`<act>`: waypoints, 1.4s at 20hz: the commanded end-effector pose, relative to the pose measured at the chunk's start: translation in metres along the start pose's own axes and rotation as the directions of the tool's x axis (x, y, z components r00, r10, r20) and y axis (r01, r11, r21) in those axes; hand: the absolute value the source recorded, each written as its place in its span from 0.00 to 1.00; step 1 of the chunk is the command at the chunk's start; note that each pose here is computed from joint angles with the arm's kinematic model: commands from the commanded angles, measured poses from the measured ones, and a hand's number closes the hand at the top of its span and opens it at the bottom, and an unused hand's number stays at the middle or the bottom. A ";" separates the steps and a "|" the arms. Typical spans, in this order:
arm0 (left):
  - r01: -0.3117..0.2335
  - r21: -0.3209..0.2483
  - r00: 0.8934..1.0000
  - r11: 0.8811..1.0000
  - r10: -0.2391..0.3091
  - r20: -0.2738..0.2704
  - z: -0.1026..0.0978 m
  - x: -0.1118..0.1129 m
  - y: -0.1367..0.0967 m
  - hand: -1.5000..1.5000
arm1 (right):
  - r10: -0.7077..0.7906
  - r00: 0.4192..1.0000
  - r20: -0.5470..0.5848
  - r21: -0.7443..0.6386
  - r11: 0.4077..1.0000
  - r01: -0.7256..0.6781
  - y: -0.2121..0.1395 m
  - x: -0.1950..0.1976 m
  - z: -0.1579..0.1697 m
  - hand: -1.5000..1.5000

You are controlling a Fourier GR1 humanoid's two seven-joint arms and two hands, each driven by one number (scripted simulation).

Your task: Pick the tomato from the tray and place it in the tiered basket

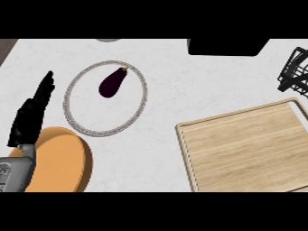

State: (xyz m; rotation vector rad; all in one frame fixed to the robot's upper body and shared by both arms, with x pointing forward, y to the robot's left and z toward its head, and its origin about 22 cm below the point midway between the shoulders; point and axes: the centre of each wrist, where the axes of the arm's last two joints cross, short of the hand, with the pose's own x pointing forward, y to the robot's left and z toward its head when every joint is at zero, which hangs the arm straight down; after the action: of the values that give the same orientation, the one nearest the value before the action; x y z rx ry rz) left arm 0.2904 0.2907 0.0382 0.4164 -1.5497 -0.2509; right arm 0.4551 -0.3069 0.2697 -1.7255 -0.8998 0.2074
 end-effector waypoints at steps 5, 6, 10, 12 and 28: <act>0.005 0.014 1.000 1.000 -0.005 -0.012 0.005 -0.015 0.011 0.50 | 0.207 0.977 -0.048 -0.021 0.978 -0.208 0.011 -0.060 -0.040 1.00; -0.004 0.015 1.000 1.000 0.004 -0.019 0.014 -0.021 0.004 0.50 | 0.227 0.973 -0.029 -0.010 0.974 -0.228 0.022 -0.062 -0.035 1.00; 0.008 0.012 1.000 1.000 -0.008 0.009 0.009 -0.002 0.006 0.50 | 0.187 0.982 0.002 0.044 0.981 -0.187 0.015 -0.085 -0.053 1.00; 0.003 0.006 1.000 1.000 -0.003 -0.002 0.023 -0.022 0.008 0.50 | 0.172 0.985 0.019 0.078 0.982 -0.173 0.023 -0.098 -0.053 1.00; 0.002 0.011 1.000 1.000 -0.002 -0.010 0.014 -0.011 -0.002 0.50 | -0.116 0.978 -0.175 0.289 0.943 0.163 0.057 -0.147 -0.052 0.00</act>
State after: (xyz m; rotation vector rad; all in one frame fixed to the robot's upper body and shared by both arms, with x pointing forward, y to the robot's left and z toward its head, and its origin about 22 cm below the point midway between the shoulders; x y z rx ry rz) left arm 0.2811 0.2961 0.0333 0.4246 -1.5438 -0.2439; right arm 0.4196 -0.4312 0.2241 -1.4132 -0.8511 0.1542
